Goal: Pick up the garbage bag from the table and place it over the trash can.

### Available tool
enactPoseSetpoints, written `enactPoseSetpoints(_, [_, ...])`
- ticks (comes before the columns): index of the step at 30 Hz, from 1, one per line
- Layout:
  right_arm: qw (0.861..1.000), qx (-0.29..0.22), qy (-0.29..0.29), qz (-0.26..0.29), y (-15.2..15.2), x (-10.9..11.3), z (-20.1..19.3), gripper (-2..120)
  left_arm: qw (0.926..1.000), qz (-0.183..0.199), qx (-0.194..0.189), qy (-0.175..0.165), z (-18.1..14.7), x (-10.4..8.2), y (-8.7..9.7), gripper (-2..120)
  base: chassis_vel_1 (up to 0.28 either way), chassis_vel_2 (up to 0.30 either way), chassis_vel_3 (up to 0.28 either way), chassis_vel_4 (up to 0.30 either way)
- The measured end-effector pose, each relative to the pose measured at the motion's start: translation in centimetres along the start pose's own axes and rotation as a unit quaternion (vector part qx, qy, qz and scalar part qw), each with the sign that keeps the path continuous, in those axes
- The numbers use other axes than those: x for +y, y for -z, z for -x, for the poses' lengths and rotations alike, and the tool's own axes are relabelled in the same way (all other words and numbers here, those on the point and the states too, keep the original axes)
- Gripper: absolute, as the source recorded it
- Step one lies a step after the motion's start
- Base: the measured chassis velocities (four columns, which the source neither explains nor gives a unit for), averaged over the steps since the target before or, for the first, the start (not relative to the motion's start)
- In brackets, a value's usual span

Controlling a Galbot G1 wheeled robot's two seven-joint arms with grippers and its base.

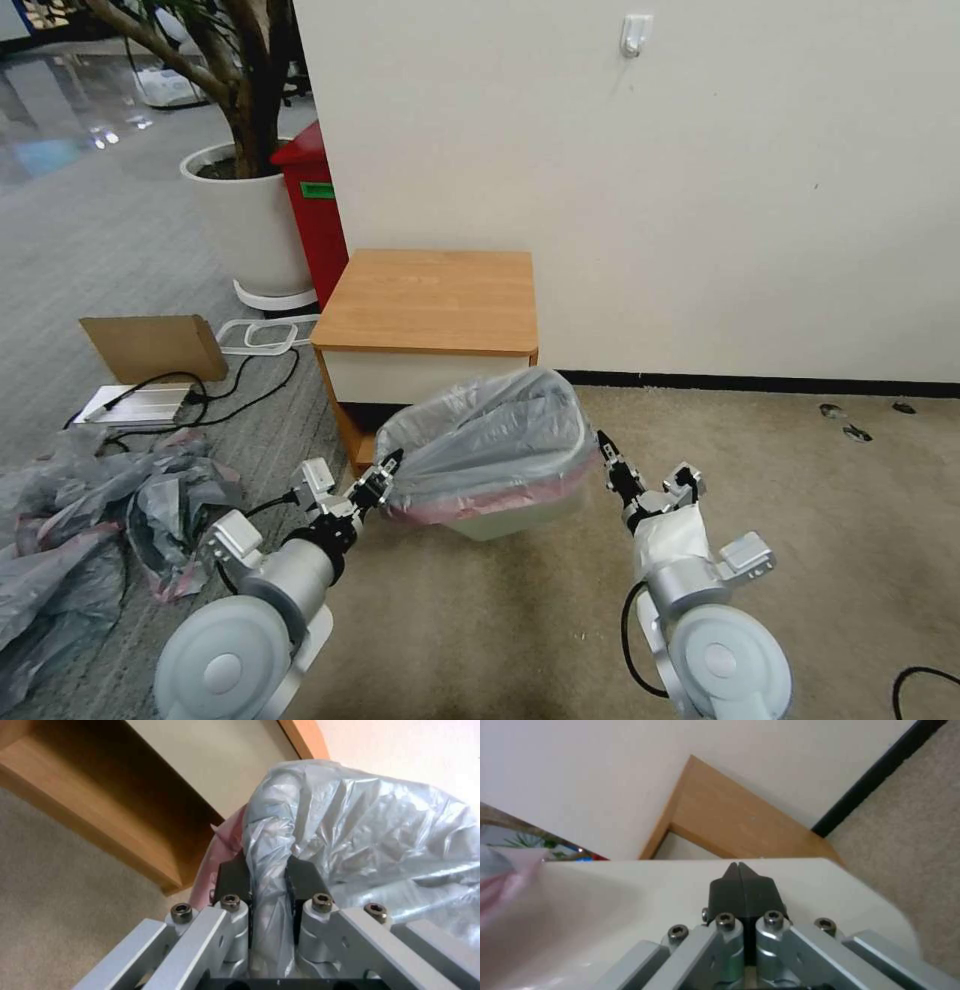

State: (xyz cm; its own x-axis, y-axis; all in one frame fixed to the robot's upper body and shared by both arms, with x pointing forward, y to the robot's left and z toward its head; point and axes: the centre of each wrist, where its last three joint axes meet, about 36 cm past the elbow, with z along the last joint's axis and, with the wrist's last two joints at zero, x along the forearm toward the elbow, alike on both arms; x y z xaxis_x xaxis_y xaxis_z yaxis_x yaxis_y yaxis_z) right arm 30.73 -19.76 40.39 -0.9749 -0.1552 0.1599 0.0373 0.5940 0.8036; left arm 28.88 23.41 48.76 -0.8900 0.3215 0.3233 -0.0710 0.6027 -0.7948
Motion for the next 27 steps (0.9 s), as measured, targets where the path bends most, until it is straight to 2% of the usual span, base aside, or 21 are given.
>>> enactPoseSetpoints(5, [1.000, 0.003, 0.003, -0.011, -0.3, -0.1, 0.0, 0, 1.0000, -0.006, -0.001, -0.001, -0.1, 0.0, 0.1, 9, 0.000, 0.000, 0.000, 0.000])
enactPoseSetpoints(10, [1.000, -0.009, 0.008, -0.007, 0.7, 0.9, -1.3, 2, 1.0000, -0.007, -0.004, 0.000, 0.0, 0.1, 0.2, 9, 0.000, 0.000, 0.000, 0.000])
enactPoseSetpoints(13, [1.000, -0.018, 0.011, 0.022, 1.8, 2.0, -2.9, 17, 0.9999, -0.010, -0.007, 0.010, 0.2, 0.5, 0.3, 9, 0.000, 0.000, 0.000, 0.000])
enactPoseSetpoints(16, [0.998, -0.019, 0.015, 0.054, 2.3, 2.7, -3.8, 24, 0.9997, -0.015, -0.007, 0.016, 0.4, 0.8, 0.4, 9, 0.000, 0.000, 0.000, 0.000])
enactPoseSetpoints(18, [0.995, -0.014, 0.023, 0.094, 2.8, 3.7, -4.7, 35, 0.9992, -0.033, -0.003, 0.023, 0.7, 1.1, 0.5, 9, 0.000, 0.000, 0.000, 0.000])
enactPoseSetpoints(19, [0.995, -0.014, 0.023, 0.094, 2.8, 3.7, -4.7, 35, 0.9992, -0.033, -0.003, 0.023, 0.7, 1.1, 0.5, 9, 0.000, 0.000, 0.000, 0.000])
enactPoseSetpoints(23, [0.986, 0.006, 0.036, 0.160, 3.3, 5.7, -5.4, 52, 0.9968, -0.071, 0.002, 0.037, 1.3, 1.3, 0.9, 9, 0.000, 0.000, 0.000, 0.000])
enactPoseSetpoints(24, [0.986, 0.006, 0.036, 0.160, 3.3, 5.7, -5.4, 52, 0.9968, -0.071, 0.002, 0.037, 1.3, 1.3, 0.9, 9, 0.000, 0.000, 0.000, 0.000])
enactPoseSetpoints(27, [0.975, 0.023, 0.048, 0.217, 3.4, 6.5, -5.5, 67, 0.9939, -0.100, 0.008, 0.045, 1.5, 1.5, 1.1, 9, 0.000, 0.000, 0.000, 0.000])
